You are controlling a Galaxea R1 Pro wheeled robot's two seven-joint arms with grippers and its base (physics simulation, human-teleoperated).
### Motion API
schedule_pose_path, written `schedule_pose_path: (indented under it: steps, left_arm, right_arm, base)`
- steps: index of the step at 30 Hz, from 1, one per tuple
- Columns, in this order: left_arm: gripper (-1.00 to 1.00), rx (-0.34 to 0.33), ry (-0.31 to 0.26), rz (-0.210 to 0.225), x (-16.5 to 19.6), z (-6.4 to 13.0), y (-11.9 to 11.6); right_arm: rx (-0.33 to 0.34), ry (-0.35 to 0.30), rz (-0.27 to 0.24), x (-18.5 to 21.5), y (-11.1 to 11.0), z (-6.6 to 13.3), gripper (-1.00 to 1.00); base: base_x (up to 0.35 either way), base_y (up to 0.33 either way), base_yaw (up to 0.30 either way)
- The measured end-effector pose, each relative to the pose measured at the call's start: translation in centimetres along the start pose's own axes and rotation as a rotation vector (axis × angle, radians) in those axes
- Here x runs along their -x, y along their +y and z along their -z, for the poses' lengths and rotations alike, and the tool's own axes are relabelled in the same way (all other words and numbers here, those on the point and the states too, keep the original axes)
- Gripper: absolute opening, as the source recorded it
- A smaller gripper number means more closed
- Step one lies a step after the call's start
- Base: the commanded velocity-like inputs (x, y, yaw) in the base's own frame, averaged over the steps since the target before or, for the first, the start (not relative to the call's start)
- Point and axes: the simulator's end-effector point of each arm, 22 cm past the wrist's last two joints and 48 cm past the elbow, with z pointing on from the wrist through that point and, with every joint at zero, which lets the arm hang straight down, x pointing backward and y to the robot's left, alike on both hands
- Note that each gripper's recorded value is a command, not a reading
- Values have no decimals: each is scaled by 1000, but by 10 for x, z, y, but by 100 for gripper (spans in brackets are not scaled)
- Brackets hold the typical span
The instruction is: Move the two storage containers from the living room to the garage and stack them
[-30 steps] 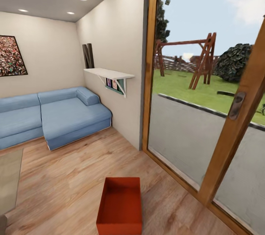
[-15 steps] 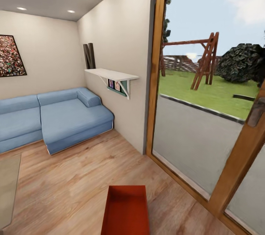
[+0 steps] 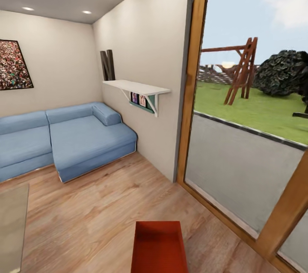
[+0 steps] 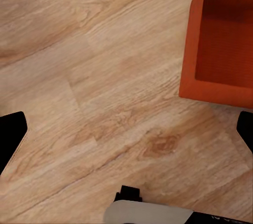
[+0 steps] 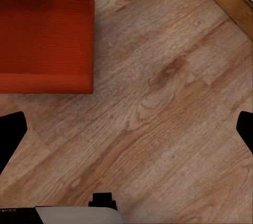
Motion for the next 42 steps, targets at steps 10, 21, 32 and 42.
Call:
schedule_pose_path:
  steps: [10, 21, 32, 42]
  left_arm:
    - [100, 0, 0, 0, 0, 0, 0]
    - [100, 0, 0, 0, 0, 0, 0]
    - [100, 1, 0, 0, 0, 0, 1]
    - [100, 0, 0, 0, 0, 0, 0]
  right_arm:
    - [0, -1, 0, 0, 0, 0, 100]
    - [0, 0, 0, 0, 0, 0, 100]
    - [0, -1, 0, 0, 0, 0, 100]
    - [0, -1, 0, 0, 0, 0, 100]
  base:
    - [17, 257, -20]
    - [4, 14, -239]
    - [159, -92, -39]
    - [286, -182, 0]
